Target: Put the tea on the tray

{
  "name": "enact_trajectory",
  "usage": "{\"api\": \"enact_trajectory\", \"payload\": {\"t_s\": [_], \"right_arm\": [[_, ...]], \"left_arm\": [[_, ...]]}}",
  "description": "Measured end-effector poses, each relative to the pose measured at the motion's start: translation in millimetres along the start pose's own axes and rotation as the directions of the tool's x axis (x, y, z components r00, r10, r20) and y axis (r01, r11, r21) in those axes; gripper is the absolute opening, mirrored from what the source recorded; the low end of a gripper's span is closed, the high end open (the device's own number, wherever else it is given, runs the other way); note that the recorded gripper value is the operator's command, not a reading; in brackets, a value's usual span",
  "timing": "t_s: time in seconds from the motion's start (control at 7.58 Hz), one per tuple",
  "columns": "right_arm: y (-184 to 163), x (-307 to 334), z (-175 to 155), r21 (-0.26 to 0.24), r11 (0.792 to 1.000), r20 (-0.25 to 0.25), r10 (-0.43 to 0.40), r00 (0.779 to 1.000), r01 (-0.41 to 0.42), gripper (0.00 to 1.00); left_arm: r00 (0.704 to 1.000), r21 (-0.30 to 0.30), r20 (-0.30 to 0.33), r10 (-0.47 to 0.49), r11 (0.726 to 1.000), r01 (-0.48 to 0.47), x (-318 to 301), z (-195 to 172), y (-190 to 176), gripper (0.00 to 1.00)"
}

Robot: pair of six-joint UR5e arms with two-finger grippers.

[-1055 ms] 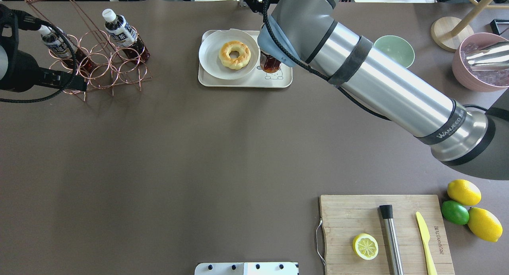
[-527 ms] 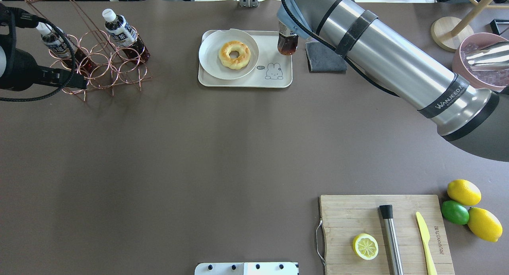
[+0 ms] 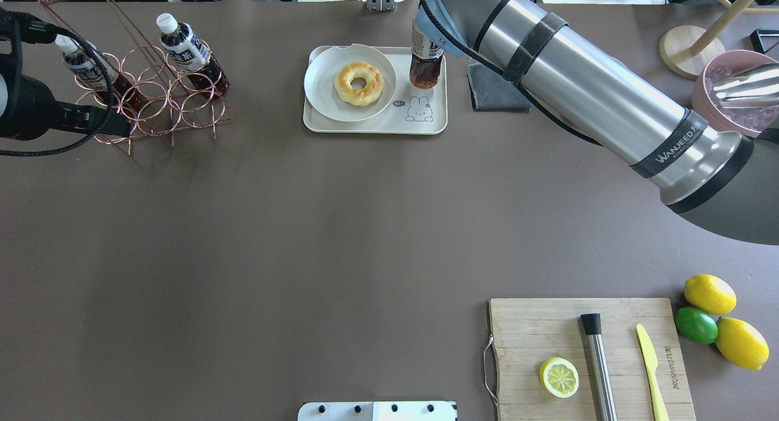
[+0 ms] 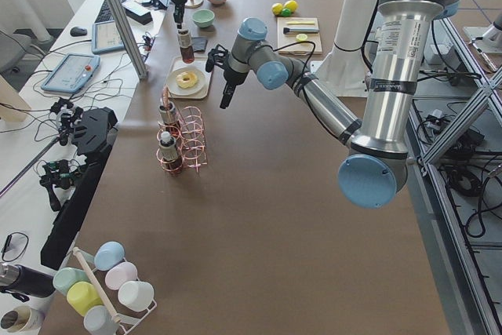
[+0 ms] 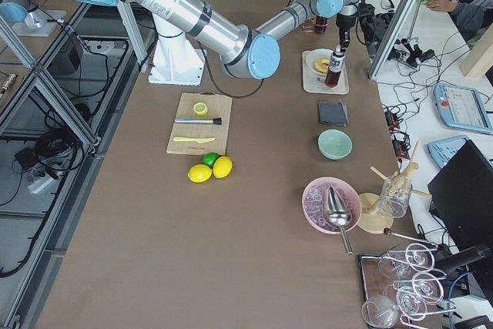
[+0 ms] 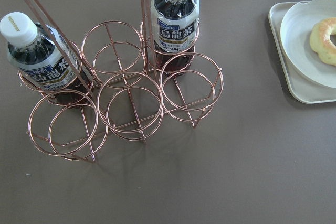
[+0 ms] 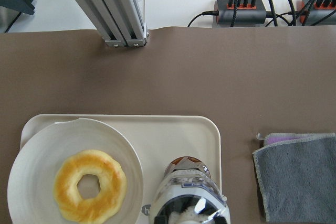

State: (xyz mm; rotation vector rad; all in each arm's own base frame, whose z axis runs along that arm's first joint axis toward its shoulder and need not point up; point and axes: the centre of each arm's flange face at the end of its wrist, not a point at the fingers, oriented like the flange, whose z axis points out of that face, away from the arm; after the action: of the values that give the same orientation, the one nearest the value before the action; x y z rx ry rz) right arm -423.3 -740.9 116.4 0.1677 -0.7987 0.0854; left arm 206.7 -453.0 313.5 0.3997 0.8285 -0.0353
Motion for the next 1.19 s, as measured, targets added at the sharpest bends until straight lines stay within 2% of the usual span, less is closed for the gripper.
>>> {"api": "enact_trajectory", "payload": {"t_s": [0.4, 0.53, 1.05, 1.19], "right_arm": [[13.6, -10.4, 13.2, -0.015, 1.0, 0.011, -0.01, 1.0, 0.01, 0.0], [15.0, -9.9, 15.2, -0.015, 1.0, 0.013, -0.011, 1.0, 0.012, 0.99], [17.2, -7.4, 18.1, -0.007, 1.0, 0.016, -0.029, 0.999, 0.029, 1.0], [13.5, -3.3, 5.7, 0.0, 1.0, 0.034, -0.029, 0.999, 0.029, 1.0]], "left_arm": [[1.0, 0.001, -0.001, -0.001, 1.0, 0.001, 0.1, -1.2, 0.3, 0.97], [1.0, 0.002, -0.002, -0.001, 1.0, 0.001, 0.5, -1.6, 0.4, 0.97], [1.0, 0.003, -0.001, -0.001, 1.0, 0.001, 0.5, -1.4, 0.4, 0.97], [1.0, -0.001, -0.008, 0.0, 1.0, 0.0, 2.0, -2.1, 0.1, 0.97]]}}
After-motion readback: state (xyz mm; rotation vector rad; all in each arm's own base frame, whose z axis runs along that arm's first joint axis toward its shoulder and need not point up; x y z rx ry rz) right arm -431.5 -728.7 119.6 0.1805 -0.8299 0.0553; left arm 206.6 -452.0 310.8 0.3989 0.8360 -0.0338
